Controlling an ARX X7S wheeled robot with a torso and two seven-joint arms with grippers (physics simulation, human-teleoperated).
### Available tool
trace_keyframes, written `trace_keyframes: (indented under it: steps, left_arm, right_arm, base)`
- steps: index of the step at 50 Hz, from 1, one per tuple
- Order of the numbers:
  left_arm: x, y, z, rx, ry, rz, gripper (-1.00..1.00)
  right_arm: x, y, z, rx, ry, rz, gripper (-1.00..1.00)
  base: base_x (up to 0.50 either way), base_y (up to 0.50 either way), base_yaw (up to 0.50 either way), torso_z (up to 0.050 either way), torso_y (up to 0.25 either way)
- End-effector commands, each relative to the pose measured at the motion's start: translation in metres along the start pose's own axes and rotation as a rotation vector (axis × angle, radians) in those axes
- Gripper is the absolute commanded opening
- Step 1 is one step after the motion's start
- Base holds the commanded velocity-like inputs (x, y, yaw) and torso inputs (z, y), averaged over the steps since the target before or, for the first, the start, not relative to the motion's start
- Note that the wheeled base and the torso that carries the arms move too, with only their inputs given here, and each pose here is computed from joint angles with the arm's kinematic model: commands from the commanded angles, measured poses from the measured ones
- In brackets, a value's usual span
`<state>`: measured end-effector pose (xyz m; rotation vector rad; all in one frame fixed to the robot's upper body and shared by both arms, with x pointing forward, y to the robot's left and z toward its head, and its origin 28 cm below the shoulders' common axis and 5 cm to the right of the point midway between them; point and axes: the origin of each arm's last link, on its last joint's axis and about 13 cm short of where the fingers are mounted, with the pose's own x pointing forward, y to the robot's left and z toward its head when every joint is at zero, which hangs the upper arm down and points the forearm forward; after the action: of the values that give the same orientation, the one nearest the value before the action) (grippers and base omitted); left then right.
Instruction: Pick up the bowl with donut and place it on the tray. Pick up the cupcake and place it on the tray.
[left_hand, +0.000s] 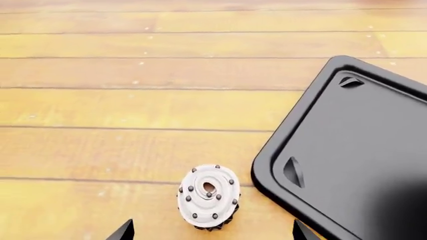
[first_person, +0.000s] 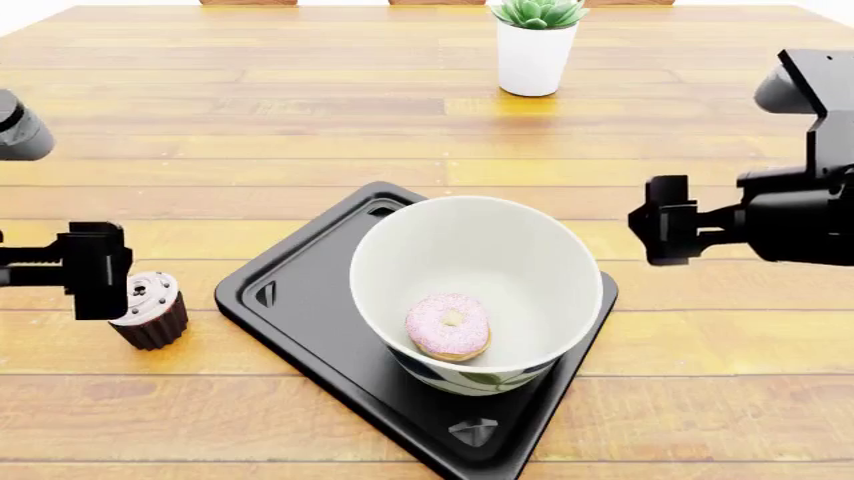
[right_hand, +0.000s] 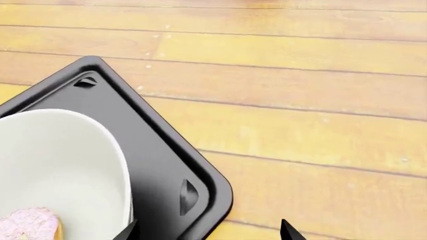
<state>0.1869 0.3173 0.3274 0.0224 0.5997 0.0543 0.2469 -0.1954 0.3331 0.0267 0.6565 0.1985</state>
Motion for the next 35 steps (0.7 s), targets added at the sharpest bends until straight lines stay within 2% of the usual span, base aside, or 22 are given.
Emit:
trace_keyframes:
  steps: [1,11,23,35]
  left_arm:
    - [0.016,0.003,-0.007,-0.005,-0.002,0.021,1.00]
    - [0.027,0.000,-0.009,0.008,0.010,0.005,1.00]
    - [0.029,0.004,-0.013,0.004,0.004,0.020,1.00]
    - [0.048,0.004,-0.017,-0.004,-0.002,0.036,1.00]
  right_arm:
    - [0.002,0.000,-0.002,-0.004,0.003,-0.003,1.00]
    - [0.003,-0.001,-0.003,-0.006,0.005,-0.005,1.00]
    - [0.004,-0.003,-0.006,-0.008,0.009,-0.014,1.00]
    - [0.007,-0.003,-0.008,-0.009,0.017,-0.021,1.00]
  base:
    - [0.00,0.00,0.00,0.000,0.000]
    - [0.00,0.00,0.00,0.000,0.000]
    - [0.00,0.00,0.00,0.000,0.000]
    - [0.00,0.00,0.00,0.000,0.000]
